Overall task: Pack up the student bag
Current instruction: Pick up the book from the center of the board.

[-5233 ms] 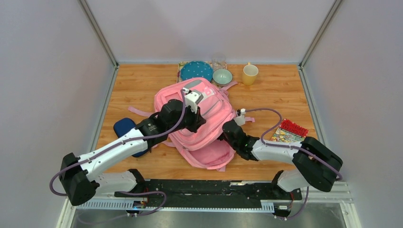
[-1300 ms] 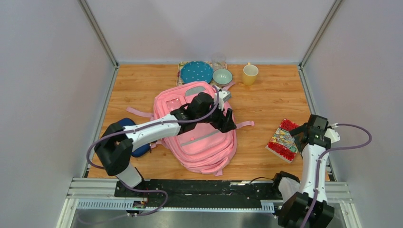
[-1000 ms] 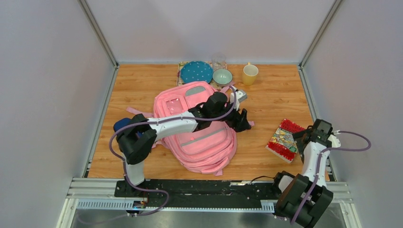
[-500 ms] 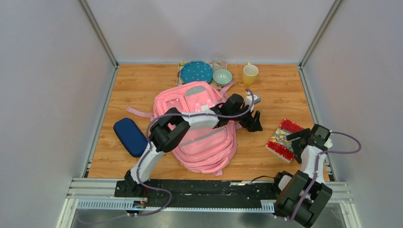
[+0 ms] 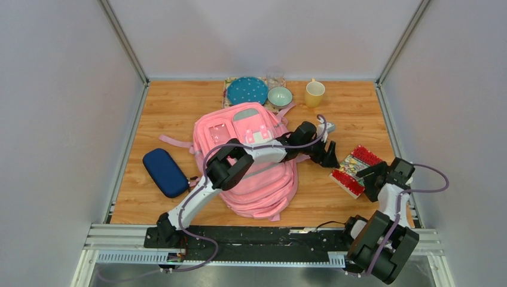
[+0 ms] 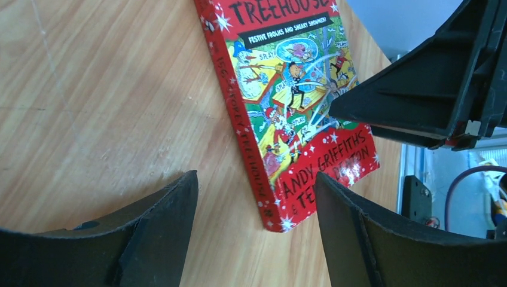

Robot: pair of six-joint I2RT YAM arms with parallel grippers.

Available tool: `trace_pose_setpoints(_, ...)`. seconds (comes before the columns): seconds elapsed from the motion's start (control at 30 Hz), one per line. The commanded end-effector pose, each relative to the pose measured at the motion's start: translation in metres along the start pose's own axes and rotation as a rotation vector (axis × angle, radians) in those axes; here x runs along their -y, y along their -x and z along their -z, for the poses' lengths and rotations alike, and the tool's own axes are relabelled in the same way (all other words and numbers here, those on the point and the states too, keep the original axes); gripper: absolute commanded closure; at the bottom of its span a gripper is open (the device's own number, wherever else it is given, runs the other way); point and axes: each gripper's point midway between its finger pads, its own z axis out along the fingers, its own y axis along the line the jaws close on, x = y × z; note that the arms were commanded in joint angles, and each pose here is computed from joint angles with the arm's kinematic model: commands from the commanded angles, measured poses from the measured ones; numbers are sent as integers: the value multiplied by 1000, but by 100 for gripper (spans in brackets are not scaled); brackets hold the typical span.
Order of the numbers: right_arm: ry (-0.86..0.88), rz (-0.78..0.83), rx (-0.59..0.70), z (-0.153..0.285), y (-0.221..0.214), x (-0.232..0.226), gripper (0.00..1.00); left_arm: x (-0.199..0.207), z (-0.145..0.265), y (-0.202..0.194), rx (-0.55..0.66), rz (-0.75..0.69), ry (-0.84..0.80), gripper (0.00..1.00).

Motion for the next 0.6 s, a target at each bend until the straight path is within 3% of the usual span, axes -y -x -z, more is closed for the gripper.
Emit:
trace_pose_setpoints(0.0, 101, 22, -35, -2, -4, -17, 32, 14, -12, 3, 1, 77, -80, 21)
trace_pose_setpoints(0.13, 152, 19, -68, 0, -9, -26, 35, 11, -20, -17, -52, 123, -91, 23)
trace_pose_setpoints(0.33, 308, 29, -113, 10, -16, -53, 43, 23, -20, -31, -105, 136, -120, 37)
trace_pose_setpoints(0.4, 354, 35, -114, 16, -15, -61, 44, 28, -19, -34, -112, 132, -124, 46)
trace_pose_setpoints(0.57, 410, 51, -77, 27, -11, -71, 45, 36, -13, -27, -100, 121, -118, 51)
